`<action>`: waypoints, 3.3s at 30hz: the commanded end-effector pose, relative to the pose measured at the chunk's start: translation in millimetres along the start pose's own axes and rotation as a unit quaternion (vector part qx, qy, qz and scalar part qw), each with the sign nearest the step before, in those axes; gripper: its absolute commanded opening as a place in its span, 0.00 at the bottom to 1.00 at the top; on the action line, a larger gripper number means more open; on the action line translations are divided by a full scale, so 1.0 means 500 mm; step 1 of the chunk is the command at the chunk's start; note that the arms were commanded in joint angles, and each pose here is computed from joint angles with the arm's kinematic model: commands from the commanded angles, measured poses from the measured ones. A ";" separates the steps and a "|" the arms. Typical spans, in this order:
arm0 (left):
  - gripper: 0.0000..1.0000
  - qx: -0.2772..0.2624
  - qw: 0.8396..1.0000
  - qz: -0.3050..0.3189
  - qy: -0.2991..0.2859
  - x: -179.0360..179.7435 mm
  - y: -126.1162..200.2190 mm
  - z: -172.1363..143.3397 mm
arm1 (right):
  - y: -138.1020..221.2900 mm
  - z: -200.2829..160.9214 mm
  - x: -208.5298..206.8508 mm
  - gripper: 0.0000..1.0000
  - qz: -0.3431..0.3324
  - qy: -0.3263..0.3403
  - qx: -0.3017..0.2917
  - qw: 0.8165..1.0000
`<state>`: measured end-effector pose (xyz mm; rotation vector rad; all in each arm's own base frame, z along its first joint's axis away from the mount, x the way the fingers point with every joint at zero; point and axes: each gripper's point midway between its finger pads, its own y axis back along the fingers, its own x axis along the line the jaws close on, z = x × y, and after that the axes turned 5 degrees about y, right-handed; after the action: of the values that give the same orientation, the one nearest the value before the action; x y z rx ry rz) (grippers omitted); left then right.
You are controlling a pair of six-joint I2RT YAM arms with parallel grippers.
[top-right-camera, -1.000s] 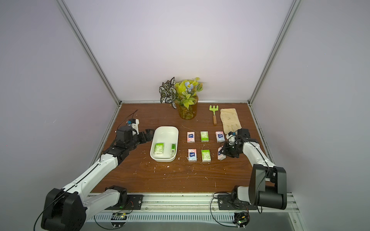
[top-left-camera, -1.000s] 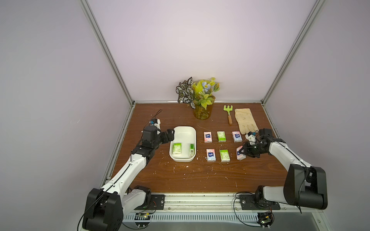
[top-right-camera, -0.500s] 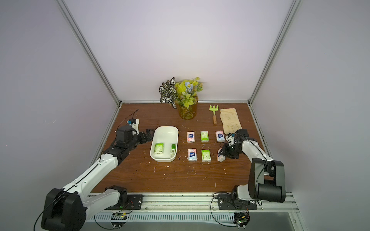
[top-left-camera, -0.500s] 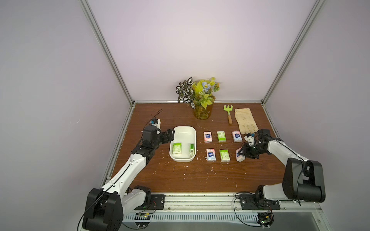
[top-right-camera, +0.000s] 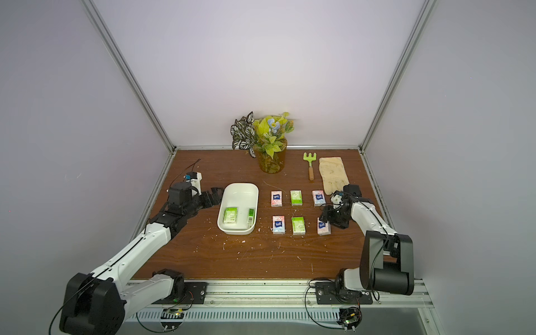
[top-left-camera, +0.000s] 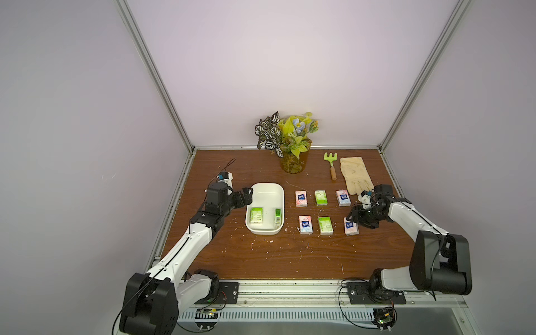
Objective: Take the pocket tissues out of the storage box
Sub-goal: Place the pocket tissues at the center of the board, then pick up the pocket tissues from the storage box.
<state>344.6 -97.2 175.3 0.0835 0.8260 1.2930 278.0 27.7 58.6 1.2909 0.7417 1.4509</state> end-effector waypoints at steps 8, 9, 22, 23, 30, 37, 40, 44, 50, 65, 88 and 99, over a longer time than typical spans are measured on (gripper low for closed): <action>0.99 -0.012 1.000 0.000 -0.005 -0.004 0.009 0.023 | 0.142 0.106 0.025 0.70 -0.065 0.031 -0.109 0.991; 0.99 -0.010 1.000 0.000 -0.005 -0.003 0.009 0.021 | 0.158 0.115 0.040 0.71 -0.067 0.039 -0.120 0.990; 0.94 0.049 0.999 -0.003 0.000 0.012 0.016 -0.051 | 0.172 0.130 0.446 0.71 0.049 0.163 -0.157 0.973; 0.93 0.055 0.998 -0.001 0.000 0.016 0.016 -0.059 | 0.162 0.125 0.469 0.70 0.057 0.161 -0.153 0.973; 0.88 0.071 0.997 0.008 0.002 0.035 0.026 -0.096 | 0.095 0.049 0.647 0.69 0.087 0.193 -0.096 0.972; 0.84 0.099 0.995 -0.011 0.017 0.037 0.015 -0.139 | 0.029 -0.010 0.738 0.70 0.062 0.217 -0.049 0.973; 0.83 0.102 0.994 -0.017 0.020 0.038 0.010 -0.149 | 0.005 -0.030 0.758 0.69 0.055 0.224 -0.033 0.972; 0.81 0.102 0.994 -0.030 0.021 0.036 0.005 -0.159 | -0.033 -0.049 0.758 0.65 0.012 0.240 -0.002 0.971; 0.76 0.114 0.992 -0.044 0.019 0.035 -0.004 -0.179 | -0.070 -0.063 0.743 0.65 -0.059 0.257 0.029 0.964; 0.54 0.122 0.991 -0.045 0.014 0.041 -0.011 -0.191 | -0.097 -0.090 0.704 0.67 -0.114 0.255 0.047 0.959; 0.33 0.124 0.991 -0.042 0.015 0.043 -0.011 -0.193 | -0.158 -0.137 0.700 0.69 -0.089 0.263 0.077 0.957; 0.32 0.126 0.991 -0.038 0.013 0.045 -0.013 -0.193 | -0.127 -0.140 0.804 0.68 -0.030 0.313 0.052 0.948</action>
<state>292.2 -120.3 91.1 0.2320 1.0136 1.1065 266.2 434.6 110.0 0.8919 1.2561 1.7971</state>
